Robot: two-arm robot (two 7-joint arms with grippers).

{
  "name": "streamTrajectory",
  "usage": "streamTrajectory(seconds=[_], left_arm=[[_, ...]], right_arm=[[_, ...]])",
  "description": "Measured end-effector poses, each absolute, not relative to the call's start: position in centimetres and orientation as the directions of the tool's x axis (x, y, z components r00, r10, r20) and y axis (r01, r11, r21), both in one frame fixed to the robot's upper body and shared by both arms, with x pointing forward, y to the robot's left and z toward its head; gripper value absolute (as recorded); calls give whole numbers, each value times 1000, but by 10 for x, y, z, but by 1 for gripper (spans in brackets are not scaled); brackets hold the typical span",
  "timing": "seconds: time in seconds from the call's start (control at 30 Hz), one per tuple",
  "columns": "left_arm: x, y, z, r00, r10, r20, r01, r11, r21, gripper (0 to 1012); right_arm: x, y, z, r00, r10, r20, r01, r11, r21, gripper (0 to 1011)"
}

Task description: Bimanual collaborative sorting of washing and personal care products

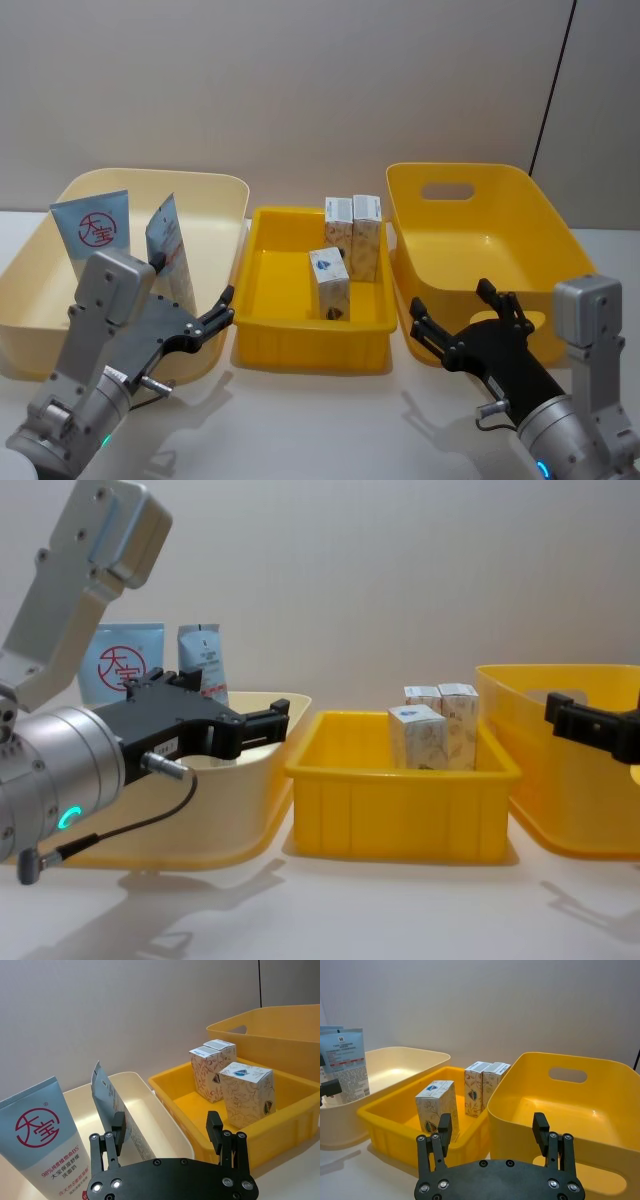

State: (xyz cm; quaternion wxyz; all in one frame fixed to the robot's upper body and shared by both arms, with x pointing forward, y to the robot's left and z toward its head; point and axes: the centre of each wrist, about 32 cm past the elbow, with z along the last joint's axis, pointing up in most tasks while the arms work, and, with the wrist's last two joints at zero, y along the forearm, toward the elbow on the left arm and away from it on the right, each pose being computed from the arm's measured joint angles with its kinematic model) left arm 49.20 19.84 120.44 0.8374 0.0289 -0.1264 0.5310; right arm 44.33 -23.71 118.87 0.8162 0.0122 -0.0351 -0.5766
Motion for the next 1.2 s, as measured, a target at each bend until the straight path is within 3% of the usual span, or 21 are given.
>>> streamTrajectory(seconds=[1.2], left_arm=[[492,198,1204,404,882,242,-897,434,-86,1003]], right_arm=[[443,-237,1189,333,-942,43,940,335,60,1006]])
